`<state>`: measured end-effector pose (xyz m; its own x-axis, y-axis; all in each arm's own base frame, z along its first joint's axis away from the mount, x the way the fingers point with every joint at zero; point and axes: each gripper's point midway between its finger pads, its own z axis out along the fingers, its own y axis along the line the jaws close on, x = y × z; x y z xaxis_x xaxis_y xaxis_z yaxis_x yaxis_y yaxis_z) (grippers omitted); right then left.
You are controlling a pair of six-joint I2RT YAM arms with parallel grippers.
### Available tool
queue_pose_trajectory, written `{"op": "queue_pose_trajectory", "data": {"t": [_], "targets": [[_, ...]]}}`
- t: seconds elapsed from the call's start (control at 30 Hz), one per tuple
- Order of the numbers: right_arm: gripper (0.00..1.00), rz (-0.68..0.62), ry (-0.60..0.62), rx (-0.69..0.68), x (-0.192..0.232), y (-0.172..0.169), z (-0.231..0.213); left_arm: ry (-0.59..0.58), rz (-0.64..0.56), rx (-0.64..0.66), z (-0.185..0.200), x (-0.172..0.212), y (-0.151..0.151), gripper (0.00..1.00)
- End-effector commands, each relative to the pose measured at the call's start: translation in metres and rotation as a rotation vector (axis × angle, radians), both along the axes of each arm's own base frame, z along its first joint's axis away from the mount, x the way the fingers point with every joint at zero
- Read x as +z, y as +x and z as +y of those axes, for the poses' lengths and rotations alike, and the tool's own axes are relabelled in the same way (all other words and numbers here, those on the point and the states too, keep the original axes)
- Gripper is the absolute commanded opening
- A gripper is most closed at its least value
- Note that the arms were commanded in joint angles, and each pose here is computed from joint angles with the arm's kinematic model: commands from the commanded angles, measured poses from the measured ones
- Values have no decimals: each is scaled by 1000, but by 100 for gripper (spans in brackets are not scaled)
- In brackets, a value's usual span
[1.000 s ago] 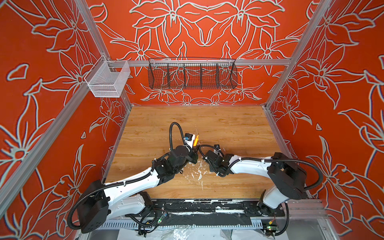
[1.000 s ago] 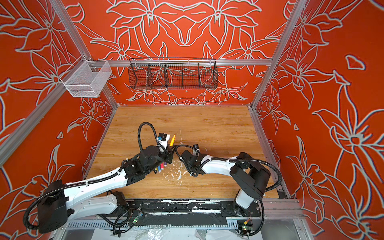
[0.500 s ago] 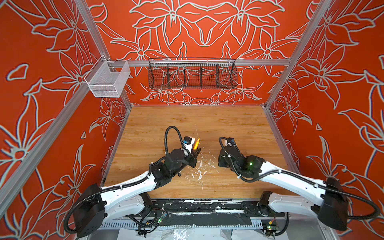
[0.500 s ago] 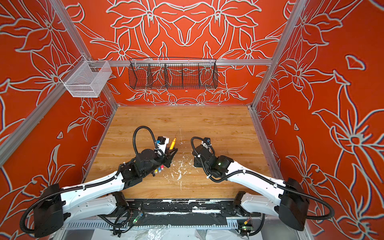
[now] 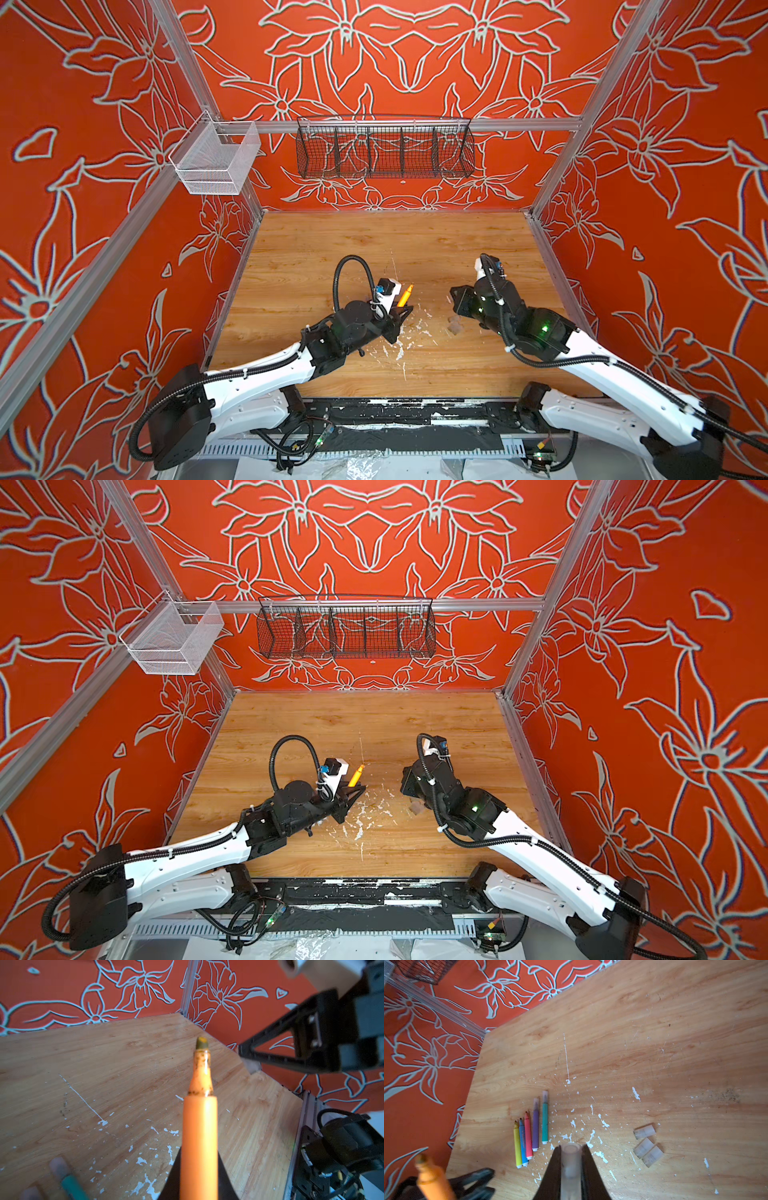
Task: Insert the pens into the pen caps
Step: 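Grasp a translucent cap with the right gripper and lift it, then carry the cap with the right gripper over the orange marker tip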
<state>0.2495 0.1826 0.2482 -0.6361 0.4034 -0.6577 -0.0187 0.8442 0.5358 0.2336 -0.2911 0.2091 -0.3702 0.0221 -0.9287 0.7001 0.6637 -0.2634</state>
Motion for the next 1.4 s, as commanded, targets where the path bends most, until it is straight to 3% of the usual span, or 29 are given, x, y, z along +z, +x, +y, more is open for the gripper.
{"op": "queue_pose_trajectory", "data": {"t": [0.0,0.37,0.5,0.67,0.9,1.03,1.37], "targets": [[0,-59,55,18,33,0,3,-31,-36,-56,-15,17,-5,0],[0,-215,223,35,102,-4,3,-105,12,-115,-26,33,-17,0],[0,-295,245,10,132,-11,-13,-222,51,-38,-24,68,-6,0],[0,-359,298,49,165,-26,-21,-314,60,-110,-43,112,-11,0],[0,-457,452,168,177,-44,-9,-223,-1,-198,-53,76,-18,0],[0,-471,519,188,168,-41,1,-200,-11,-236,-54,76,-25,0],[0,-432,538,249,147,-25,36,-202,-19,-244,-52,73,-28,0]]}}
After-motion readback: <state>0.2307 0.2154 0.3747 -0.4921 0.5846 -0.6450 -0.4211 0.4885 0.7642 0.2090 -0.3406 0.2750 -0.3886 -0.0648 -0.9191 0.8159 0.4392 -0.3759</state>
